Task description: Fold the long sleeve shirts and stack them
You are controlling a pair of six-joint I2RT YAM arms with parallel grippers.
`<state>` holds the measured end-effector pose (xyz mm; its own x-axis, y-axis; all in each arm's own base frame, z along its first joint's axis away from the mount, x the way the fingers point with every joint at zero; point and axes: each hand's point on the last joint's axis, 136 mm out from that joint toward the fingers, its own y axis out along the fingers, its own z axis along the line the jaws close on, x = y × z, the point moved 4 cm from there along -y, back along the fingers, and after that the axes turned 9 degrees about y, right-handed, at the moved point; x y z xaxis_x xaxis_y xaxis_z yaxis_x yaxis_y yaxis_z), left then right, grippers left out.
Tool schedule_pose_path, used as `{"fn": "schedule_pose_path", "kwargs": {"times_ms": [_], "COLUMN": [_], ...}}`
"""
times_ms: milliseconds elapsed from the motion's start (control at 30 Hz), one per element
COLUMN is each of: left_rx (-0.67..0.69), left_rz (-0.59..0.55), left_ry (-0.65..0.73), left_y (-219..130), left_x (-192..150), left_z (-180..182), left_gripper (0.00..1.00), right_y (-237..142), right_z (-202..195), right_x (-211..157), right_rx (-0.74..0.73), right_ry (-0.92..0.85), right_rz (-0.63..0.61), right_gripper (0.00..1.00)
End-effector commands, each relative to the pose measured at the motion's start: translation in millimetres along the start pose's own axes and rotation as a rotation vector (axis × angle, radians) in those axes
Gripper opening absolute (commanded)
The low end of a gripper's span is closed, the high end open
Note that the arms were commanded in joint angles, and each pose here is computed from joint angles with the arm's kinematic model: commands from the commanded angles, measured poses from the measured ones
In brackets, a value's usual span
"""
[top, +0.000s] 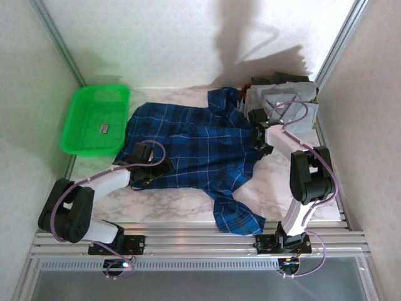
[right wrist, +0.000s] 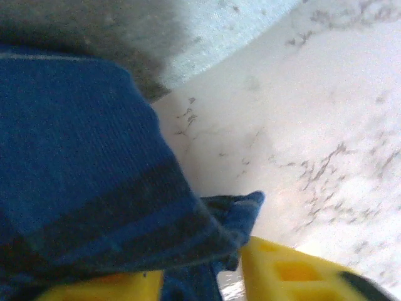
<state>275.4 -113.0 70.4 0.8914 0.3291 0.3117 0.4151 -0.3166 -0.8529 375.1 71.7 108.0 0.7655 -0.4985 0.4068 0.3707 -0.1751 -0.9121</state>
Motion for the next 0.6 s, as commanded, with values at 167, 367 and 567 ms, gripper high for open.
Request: {"fn": "schedule_pose_path", "kwargs": {"times_ms": [167, 367, 567], "left_rx": [-0.033, 0.127, 0.206], "left_rz": [-0.048, 0.041, 0.042], "left_ry": [-0.064, -0.189, -0.299], "left_y": [-77.8, -80.8, -76.2], "left_x": [36.0, 21.9, 18.9], "left_z": [-36.6, 33.1, 93.6], "left_gripper": [1.00, 1.00, 1.00], "right_y": [-67.6, -80.8, -67.9], "right_z": [-33.0, -35.5, -25.2], "right_x": [-49.0, -127.0, -172.5], "right_rx": [0.138, 0.262, 0.266], "right_ry": [0.050, 0.055, 0.063], "right_rz": [0.081, 0.290, 0.353], "right_gripper": [0.59, 0.60, 0.55]}}
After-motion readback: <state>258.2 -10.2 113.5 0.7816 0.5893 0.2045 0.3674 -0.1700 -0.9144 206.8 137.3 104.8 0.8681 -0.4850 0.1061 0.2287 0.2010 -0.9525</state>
